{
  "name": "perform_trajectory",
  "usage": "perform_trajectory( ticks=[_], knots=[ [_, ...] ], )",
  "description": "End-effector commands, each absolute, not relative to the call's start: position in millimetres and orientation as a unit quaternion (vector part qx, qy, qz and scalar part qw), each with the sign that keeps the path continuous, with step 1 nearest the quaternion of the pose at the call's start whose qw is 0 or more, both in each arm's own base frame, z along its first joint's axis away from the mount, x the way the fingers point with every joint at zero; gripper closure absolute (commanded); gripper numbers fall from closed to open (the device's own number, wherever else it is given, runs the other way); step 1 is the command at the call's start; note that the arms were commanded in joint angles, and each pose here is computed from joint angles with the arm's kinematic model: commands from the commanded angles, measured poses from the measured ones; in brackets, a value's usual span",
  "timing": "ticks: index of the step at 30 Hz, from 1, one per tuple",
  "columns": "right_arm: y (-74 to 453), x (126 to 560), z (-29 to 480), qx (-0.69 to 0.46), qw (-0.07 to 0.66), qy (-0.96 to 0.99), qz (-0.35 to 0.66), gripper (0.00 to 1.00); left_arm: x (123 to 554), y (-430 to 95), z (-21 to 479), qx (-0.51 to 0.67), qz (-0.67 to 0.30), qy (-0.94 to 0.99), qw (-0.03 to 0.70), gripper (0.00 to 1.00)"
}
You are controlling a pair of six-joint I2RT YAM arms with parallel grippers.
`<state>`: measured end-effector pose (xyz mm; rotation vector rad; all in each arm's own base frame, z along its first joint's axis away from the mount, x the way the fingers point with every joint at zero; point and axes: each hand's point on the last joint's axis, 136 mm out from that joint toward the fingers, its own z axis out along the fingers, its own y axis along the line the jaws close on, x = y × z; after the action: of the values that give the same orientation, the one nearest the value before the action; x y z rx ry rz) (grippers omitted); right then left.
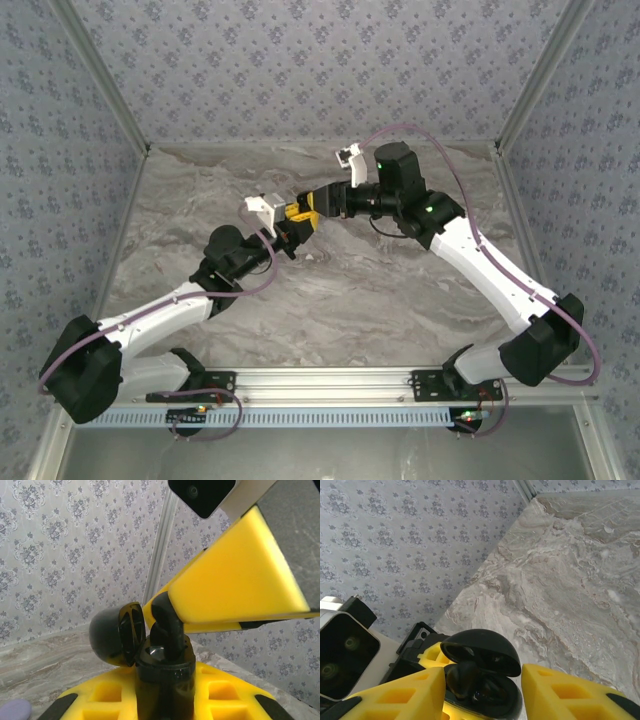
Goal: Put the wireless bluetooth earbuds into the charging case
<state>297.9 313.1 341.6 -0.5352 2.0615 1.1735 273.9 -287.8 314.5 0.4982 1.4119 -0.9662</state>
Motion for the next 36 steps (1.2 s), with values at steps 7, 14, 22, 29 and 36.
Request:
perform_trajectory(
  ticks=[7,14,22,29,36],
  knots=[
    [297,287,377,-0.218,0.393,0.783,0.431,0.47,267,-284,347,0.222,-0.425,0.582,0.657,0.81],
    [293,285,374,-0.22,0.393,0.788,0.419,0.47,265,-283,348,0.225,-0.424,0.58,0.659,0.81],
    [296,291,364,-0.219,0.381,0.799,0.411,0.54,259,-289,351,0.243,-0.437,0.57,0.652,0.81],
    [299,293,360,-0.22,0.374,0.802,0.41,0.54,254,-292,351,0.256,-0.444,0.565,0.647,0.81],
    [301,294,357,-0.222,0.367,0.805,0.411,0.53,251,-295,350,0.27,-0.448,0.563,0.64,0.81]
  ],
)
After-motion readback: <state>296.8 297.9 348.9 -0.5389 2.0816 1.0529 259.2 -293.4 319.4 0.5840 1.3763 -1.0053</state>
